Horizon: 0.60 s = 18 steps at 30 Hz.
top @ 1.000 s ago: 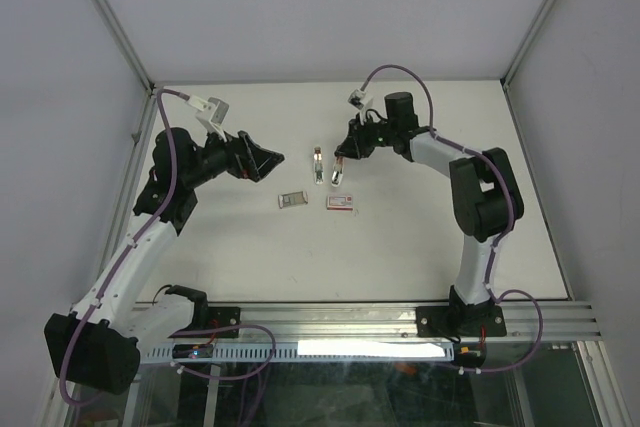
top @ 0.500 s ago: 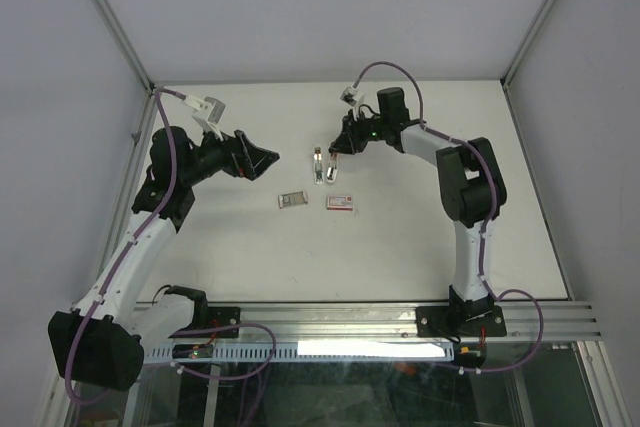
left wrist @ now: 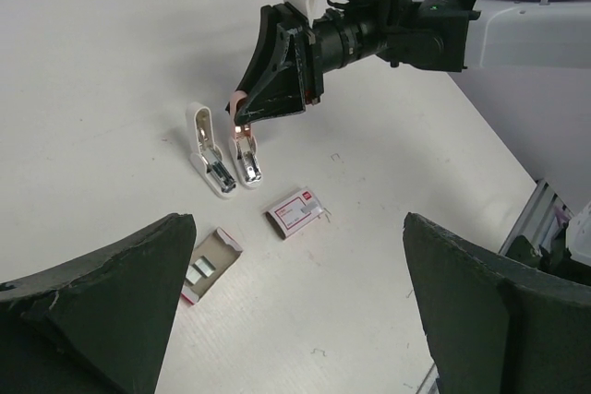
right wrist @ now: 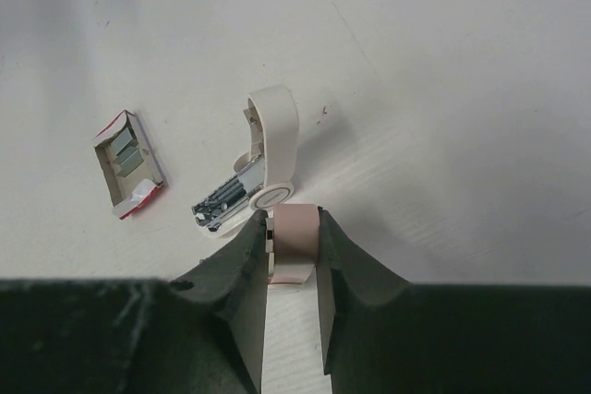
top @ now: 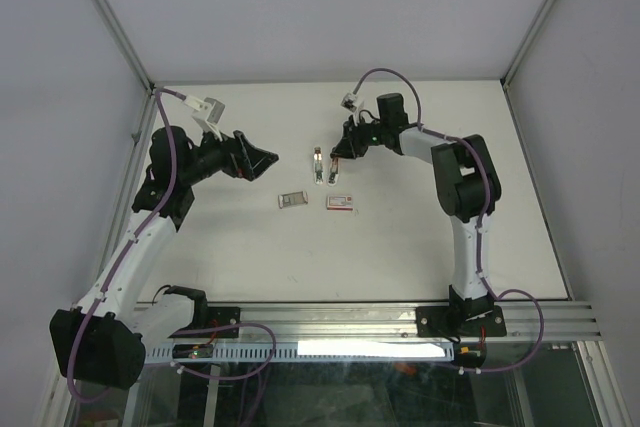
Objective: Load the staples into the stapler
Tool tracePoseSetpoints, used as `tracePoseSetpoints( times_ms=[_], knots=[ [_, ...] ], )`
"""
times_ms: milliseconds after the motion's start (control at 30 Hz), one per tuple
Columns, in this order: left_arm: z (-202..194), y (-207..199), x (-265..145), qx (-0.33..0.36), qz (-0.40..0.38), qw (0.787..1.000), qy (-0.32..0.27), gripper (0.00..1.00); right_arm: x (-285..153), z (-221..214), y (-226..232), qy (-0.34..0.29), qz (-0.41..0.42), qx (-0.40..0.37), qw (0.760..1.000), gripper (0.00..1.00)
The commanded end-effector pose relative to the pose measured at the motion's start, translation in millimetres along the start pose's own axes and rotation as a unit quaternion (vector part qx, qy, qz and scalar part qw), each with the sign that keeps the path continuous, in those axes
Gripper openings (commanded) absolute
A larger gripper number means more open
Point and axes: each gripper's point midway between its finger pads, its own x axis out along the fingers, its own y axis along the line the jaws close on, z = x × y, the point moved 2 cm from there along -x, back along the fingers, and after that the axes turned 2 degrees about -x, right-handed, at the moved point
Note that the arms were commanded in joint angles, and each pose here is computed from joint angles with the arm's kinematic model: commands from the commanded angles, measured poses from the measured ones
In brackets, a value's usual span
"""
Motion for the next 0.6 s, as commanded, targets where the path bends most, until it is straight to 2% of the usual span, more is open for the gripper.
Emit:
tracePoseSetpoints(
  times_ms=[0,100,267,333,367,400,567],
  knots=[
    [7,-1,-1,0.017,-0.013,1.0,-0.014,0.99,-2,25,-10,-0.029,-0.002,-0.032,0.999,0.2],
    [7,-1,-1,0.017,-0.014,1.0,-0.014,0.99,-6,26,-15,-0.032,-0.008,-0.021,0.999,0.33],
    [7,-1,-1,0.016,-0.014,1.0,-0.014,0.99,-17,28,-20,-0.041,-0.032,-0.021,0.998,0.47],
    [7,-1,-1,0.016,-0.015,1.0,-0.016,0.99,-23,33,-19,-0.053,-0.037,-0.02,0.998,0.61],
    [7,-1,-1,0.015,-0.014,1.0,-0.016,0.99,-26,35,-19,-0.06,-0.039,-0.018,0.997,0.72],
    [7,-1,-1,0.015,-0.014,1.0,-0.016,0.99,-30,38,-20,-0.067,-0.041,-0.016,0.997,0.76],
    [9,3,-2,0.008,0.001,1.0,-0.028,0.99,-61,57,-25,-0.123,-0.067,-0.007,0.99,0.79]
  ],
)
